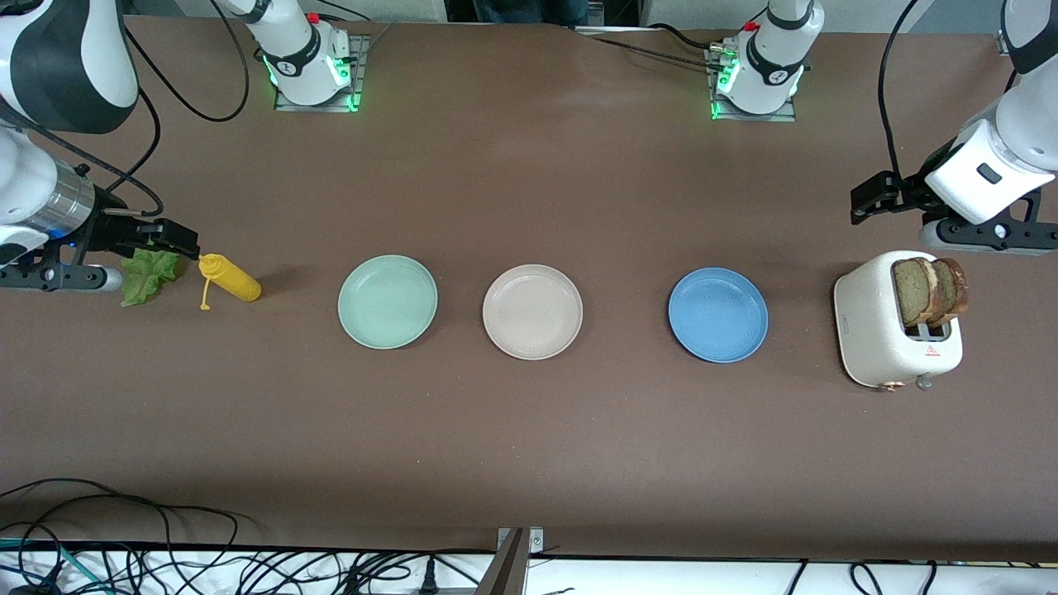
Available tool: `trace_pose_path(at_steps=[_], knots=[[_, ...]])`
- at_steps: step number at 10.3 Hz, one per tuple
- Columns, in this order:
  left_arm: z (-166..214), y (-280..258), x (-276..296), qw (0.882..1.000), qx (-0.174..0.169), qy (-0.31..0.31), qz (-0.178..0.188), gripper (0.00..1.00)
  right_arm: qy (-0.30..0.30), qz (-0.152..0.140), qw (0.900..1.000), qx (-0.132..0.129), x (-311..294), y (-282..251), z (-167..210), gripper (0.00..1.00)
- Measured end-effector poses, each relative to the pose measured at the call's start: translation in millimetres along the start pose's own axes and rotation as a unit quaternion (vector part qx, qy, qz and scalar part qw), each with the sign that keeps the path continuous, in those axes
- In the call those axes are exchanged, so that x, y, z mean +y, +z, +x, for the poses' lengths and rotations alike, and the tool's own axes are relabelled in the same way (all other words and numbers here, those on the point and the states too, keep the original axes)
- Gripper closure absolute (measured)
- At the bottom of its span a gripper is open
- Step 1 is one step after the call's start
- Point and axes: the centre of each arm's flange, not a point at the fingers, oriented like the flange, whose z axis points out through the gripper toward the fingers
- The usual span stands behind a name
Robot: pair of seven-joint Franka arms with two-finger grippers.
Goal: Make sandwich on beige plate with both arms
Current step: 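Move the left gripper to the toaster and grasp a bread slice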
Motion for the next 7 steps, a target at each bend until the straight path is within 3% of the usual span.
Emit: trace_pose_path(at_steps=[7], knots=[[2.8,2.0,-7.4,1.000,-0.007,-0.006,-0.001,0.00,0.000,0.000,1.000,0.000,0.0,0.1,0.0,0.00]])
